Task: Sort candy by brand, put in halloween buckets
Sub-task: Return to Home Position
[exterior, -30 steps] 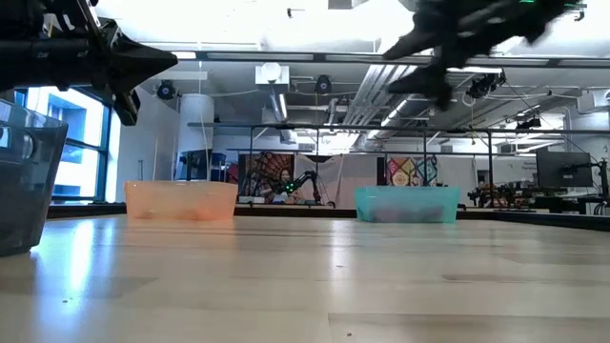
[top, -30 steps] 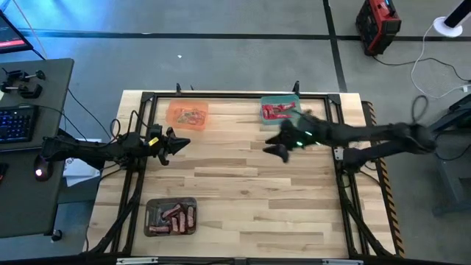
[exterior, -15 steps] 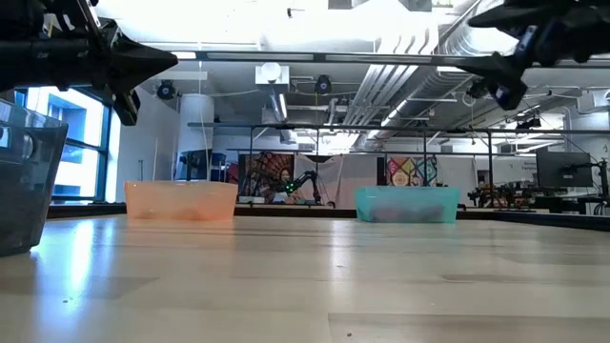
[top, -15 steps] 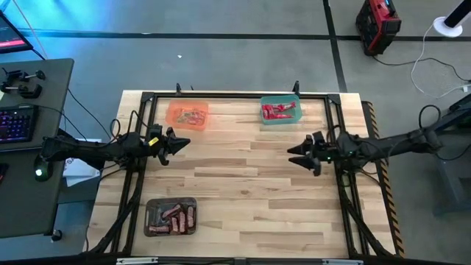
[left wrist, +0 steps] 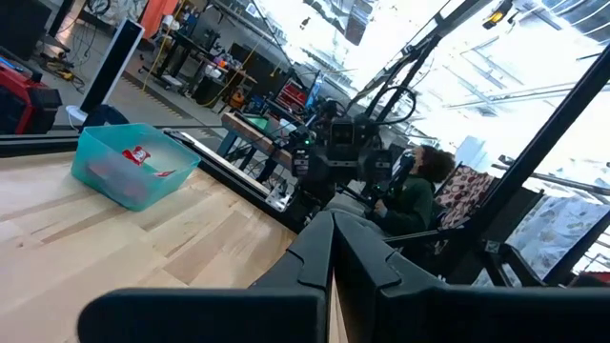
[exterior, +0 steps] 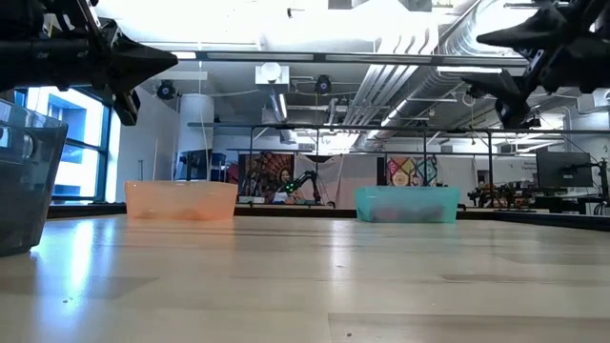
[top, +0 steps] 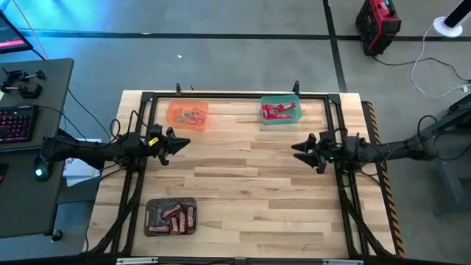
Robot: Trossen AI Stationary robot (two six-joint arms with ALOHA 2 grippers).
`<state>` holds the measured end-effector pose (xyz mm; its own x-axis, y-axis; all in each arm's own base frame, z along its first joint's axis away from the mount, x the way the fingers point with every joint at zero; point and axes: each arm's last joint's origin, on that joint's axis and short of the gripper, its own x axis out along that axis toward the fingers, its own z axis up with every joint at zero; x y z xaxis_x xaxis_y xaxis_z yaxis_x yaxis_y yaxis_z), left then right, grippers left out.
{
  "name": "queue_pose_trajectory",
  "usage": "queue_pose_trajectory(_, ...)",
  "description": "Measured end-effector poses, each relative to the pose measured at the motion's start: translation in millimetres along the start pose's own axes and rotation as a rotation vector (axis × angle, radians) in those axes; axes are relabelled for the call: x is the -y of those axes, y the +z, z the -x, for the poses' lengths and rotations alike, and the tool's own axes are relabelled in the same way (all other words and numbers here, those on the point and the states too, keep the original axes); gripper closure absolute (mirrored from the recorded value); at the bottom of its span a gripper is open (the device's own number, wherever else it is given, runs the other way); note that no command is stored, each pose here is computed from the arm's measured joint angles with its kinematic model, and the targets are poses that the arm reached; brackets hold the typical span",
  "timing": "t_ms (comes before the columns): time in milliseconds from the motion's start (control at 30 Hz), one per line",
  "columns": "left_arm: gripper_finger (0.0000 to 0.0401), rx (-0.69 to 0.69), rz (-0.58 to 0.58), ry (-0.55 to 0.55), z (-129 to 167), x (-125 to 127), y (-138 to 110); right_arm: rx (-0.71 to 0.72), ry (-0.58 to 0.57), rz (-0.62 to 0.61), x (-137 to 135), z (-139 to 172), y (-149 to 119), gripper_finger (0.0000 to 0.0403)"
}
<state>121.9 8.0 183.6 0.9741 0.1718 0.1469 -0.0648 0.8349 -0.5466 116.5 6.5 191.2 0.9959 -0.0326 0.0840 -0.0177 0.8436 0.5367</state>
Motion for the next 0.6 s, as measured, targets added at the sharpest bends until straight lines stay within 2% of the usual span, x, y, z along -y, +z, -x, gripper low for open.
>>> queue_pose_trajectory(233, 0.0400, 0.000, 0.000, 0.000, 0.0, 0.0, 0.0, -0.114, -0.017, 0.026, 6.5, 0.4, -8.1, 0.0184)
queue_pose_trajectory(600, 0.0400, 0.000, 0.000, 0.000, 0.0, 0.0, 0.0, -0.127, -0.020, 0.055, 7.1, 0.5, -9.2, 0.0249)
